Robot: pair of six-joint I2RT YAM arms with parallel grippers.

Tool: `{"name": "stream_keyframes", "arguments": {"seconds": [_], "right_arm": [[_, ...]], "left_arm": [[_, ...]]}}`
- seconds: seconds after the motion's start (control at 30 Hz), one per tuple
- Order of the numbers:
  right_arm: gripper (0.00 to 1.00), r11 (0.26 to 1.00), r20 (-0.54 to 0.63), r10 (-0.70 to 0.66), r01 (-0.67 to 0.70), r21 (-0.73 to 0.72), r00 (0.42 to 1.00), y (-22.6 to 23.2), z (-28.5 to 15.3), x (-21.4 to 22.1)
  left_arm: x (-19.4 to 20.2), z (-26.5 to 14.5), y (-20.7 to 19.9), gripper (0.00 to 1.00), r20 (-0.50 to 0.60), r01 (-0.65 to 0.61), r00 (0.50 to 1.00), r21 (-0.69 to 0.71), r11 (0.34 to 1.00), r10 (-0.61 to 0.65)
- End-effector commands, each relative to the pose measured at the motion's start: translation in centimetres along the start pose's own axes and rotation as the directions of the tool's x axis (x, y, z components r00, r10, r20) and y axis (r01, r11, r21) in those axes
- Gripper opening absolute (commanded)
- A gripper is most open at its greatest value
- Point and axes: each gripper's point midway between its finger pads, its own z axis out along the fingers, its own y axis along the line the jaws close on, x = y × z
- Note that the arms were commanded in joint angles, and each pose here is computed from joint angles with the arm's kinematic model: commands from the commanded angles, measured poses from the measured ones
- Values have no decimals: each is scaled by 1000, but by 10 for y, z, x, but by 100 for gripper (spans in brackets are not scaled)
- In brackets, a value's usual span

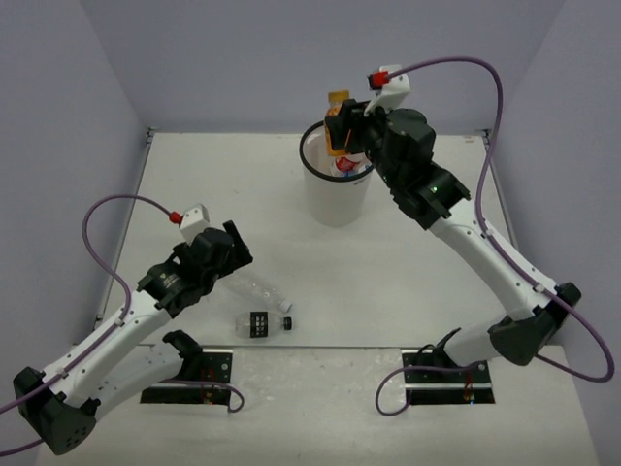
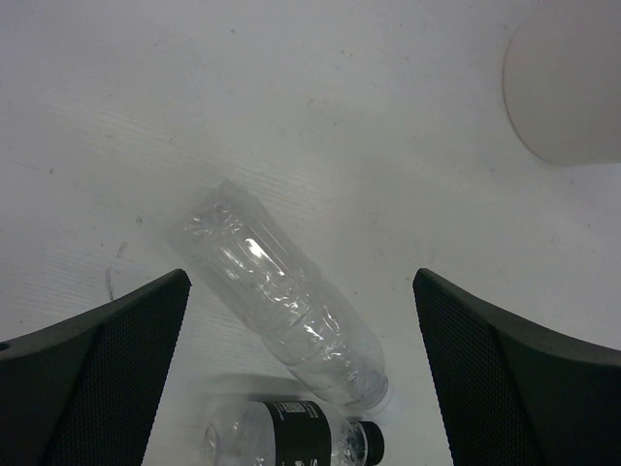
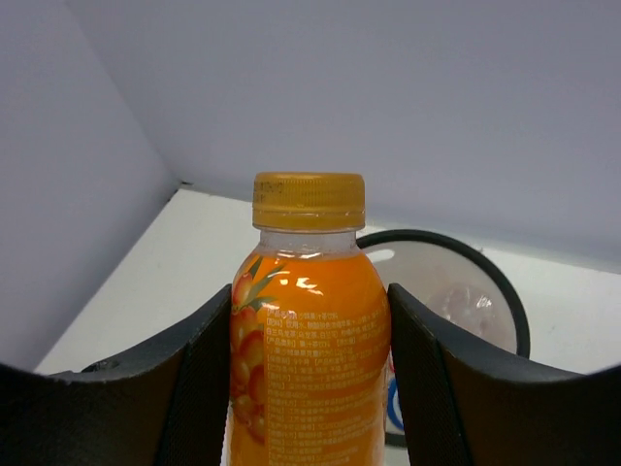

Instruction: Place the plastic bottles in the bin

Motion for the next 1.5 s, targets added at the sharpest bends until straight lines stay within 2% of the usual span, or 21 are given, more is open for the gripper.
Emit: {"name": "stream_keyframes", "arguments": {"seconds": [0.0, 0.13, 0.23, 0.27, 0.33, 0.4, 0.47, 0.6, 0.77, 0.87, 0.97, 1.13, 1.27, 1.47], "right_arm": [[23, 997, 25, -59, 58, 49, 998, -19, 48, -7], [27, 989, -45, -68, 73, 125, 997, -36, 75, 23], [41, 988, -93, -37, 50, 143, 995, -42, 79, 53], [49, 989, -109, -37, 52, 137, 993, -42, 80, 63], [72, 989, -128, -36, 54, 138, 991, -43, 81, 74], [90, 988, -120, -37, 54, 141, 992, -44, 78, 69], [99, 989, -102, -31, 45, 142, 994, -43, 74, 59], [99, 982, -41, -22, 29, 185, 999, -51, 56, 31], [99, 975, -3, -16, 16, 222, 1000, -64, 29, 29], [99, 965, -1, 4, -3, 261, 1000, -76, 3, 37], [99, 951, 55, 34, -50, 304, 998, -90, -32, 24], [99, 915, 38, 139, -143, 377, 990, -117, -88, 75], [99, 869, 111, 269, -291, 400, 957, -134, -141, 97], [99, 828, 44, 308, -291, 480, 950, -156, -181, 158]], "left_arm": [[1, -1, 1, 100, 0, 66, 998, 2, 998, -66], [8, 2, 10, 100, -9, 73, 997, -36, 997, -73], [14, 6, 14, 100, -22, 79, 996, -60, 995, -81], [16, 6, 15, 100, -26, 80, 996, -66, 995, -81], [19, 8, 17, 100, -29, 88, 996, -73, 993, -90], [21, 9, 18, 100, -35, 85, 996, -77, 993, -88], [22, 10, 19, 100, -35, 86, 995, -81, 993, -89], [25, 12, 21, 100, -35, 103, 994, -92, 990, -107], [30, 18, 22, 100, -40, 105, 993, -99, 990, -109], [34, 22, 22, 100, -49, 101, 993, -107, 989, -106], [37, 24, 21, 100, -60, 95, 993, -116, 989, -103], [45, 30, 21, 100, -72, 111, 990, -115, 987, -120], [51, 36, 20, 100, -79, 131, 987, -112, 985, -141], [66, 46, 25, 100, -96, 176, 977, -150, 973, -191]]}}
